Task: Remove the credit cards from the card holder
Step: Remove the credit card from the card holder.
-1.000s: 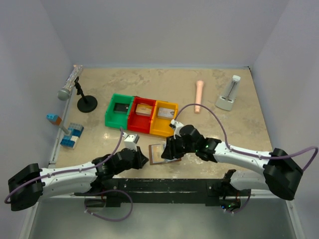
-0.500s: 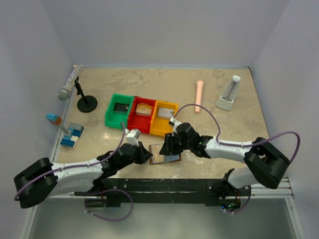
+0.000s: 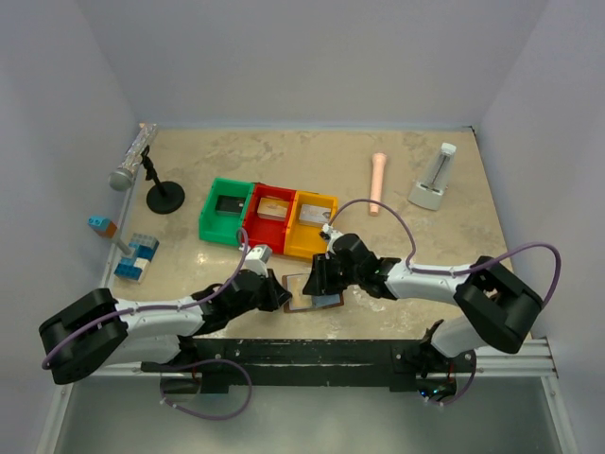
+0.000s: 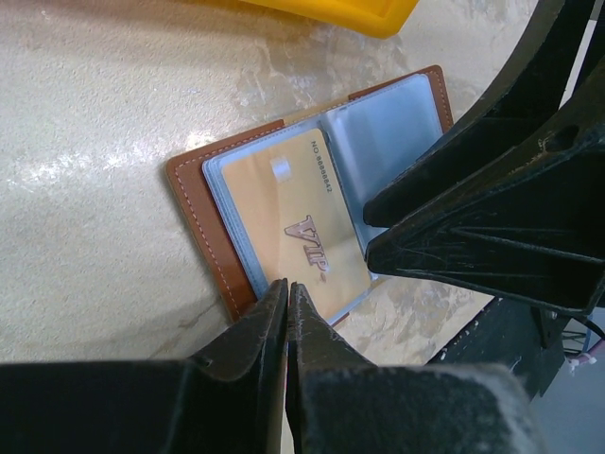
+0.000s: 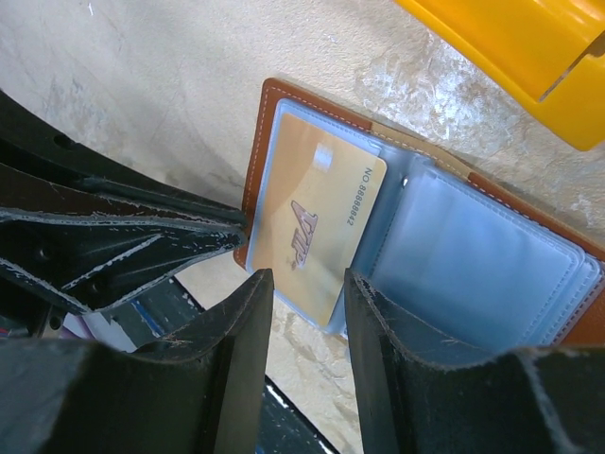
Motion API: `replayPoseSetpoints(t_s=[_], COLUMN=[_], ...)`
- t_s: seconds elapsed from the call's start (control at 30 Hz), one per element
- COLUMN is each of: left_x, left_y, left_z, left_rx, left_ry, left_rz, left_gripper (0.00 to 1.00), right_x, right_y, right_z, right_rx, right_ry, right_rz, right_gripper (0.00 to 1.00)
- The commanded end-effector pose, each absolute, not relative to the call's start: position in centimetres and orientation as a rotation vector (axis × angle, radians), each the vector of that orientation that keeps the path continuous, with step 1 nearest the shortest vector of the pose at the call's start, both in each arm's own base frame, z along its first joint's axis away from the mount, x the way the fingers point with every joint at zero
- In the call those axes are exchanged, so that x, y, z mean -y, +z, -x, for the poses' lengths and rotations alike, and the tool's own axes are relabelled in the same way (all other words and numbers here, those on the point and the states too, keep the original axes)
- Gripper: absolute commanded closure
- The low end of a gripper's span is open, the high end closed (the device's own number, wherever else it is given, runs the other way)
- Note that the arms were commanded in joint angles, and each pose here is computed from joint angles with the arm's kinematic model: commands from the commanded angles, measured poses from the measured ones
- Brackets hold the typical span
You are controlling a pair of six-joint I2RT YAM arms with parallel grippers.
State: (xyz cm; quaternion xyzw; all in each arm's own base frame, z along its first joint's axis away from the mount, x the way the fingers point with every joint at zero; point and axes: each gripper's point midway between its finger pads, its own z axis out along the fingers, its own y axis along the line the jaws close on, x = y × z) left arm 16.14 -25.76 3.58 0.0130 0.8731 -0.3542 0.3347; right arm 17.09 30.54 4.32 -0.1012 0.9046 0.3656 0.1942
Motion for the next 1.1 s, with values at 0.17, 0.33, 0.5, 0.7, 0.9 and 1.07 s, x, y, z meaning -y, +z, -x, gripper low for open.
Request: replayPoseSetpoints(t_s=[0.17,0.33,0.5,0.7,0.9,1.07], left_x=[27.2,27.3,26.9,26.0,25.6,25.6], left_y=[6.2,5.5,4.9,3.8,2.9,2.6], left_z=[-17.6,-17.6,-17.5,-17.5,-17.6,-17.5], left_rx=[-2.199,-2.230,-2.252,-2.289,-2.316,-2.324], left_ry=[-0.975,-0.952,-0.929,-0.855,-0.812,-0.801], left_rz=[-0.020,-0.025,-0.015,-0.002,-0.001,-0.006], left_gripper=[0.93,0.96,0.97,1.00,1.00,1.00], right_x=[-30.8,-30.8,-30.9,-30.8,-30.9,-31.0], right_y=[4.0,3.7,3.7,4.1,4.5,4.7], right_z=[-17.8,-17.7,-17.7,-17.8,-17.8,-17.8], right_rx=[-2.522,-2.527,-2.529,-2.518,-2.514,-2.510], right_ry=[1.025,1.030,1.035,1.047,1.057,1.063], right_rz=[0.265,0.268,0.261,0.247,0.252,0.245], right_gripper=[0.60,0.60,0.60,0.60,0.60,0.60])
